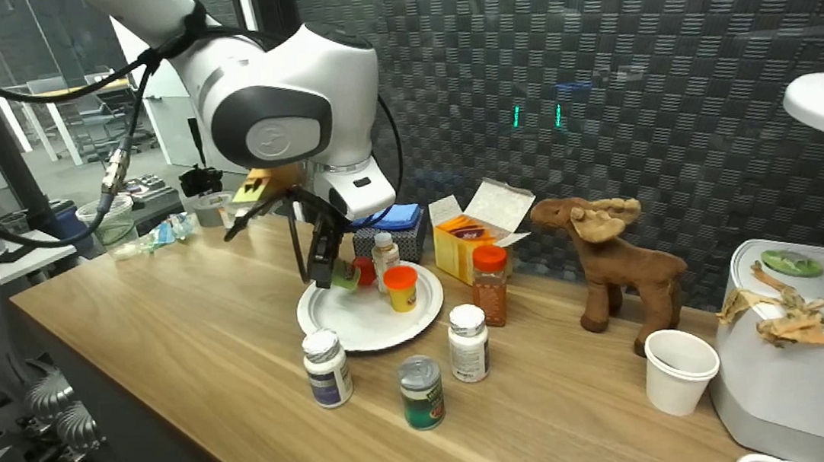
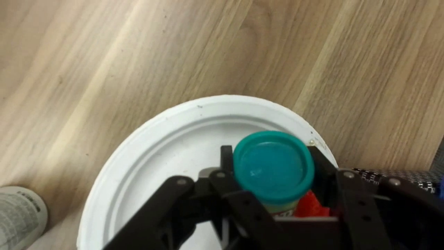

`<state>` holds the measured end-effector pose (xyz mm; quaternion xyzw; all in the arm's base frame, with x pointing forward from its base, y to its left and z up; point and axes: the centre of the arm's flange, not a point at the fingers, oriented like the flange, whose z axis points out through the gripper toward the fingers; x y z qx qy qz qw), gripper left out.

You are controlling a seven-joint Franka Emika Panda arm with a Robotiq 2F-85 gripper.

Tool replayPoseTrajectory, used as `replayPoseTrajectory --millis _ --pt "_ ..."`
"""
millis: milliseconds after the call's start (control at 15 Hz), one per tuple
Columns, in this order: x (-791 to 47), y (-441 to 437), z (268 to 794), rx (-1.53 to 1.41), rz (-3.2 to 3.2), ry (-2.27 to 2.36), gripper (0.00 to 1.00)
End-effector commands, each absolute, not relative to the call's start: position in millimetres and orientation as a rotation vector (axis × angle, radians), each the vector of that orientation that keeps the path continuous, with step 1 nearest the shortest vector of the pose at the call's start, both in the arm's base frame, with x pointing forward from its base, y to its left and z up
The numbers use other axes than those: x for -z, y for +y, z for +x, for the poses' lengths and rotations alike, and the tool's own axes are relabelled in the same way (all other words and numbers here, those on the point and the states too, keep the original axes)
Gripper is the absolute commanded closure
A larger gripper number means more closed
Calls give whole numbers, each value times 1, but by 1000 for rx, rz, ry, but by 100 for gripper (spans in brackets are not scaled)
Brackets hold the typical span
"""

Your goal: Pick up all the objects surrounding the white plate and arrange them on the plate

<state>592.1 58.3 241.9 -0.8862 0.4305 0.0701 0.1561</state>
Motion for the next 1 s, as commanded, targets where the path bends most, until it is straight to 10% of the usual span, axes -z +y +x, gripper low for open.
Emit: replayPoseTrajectory --millis 0,933 --pt "-248 45 583 -287 -2439 1215 72" --pt "-214 25 567 -535 -2208 1290 72"
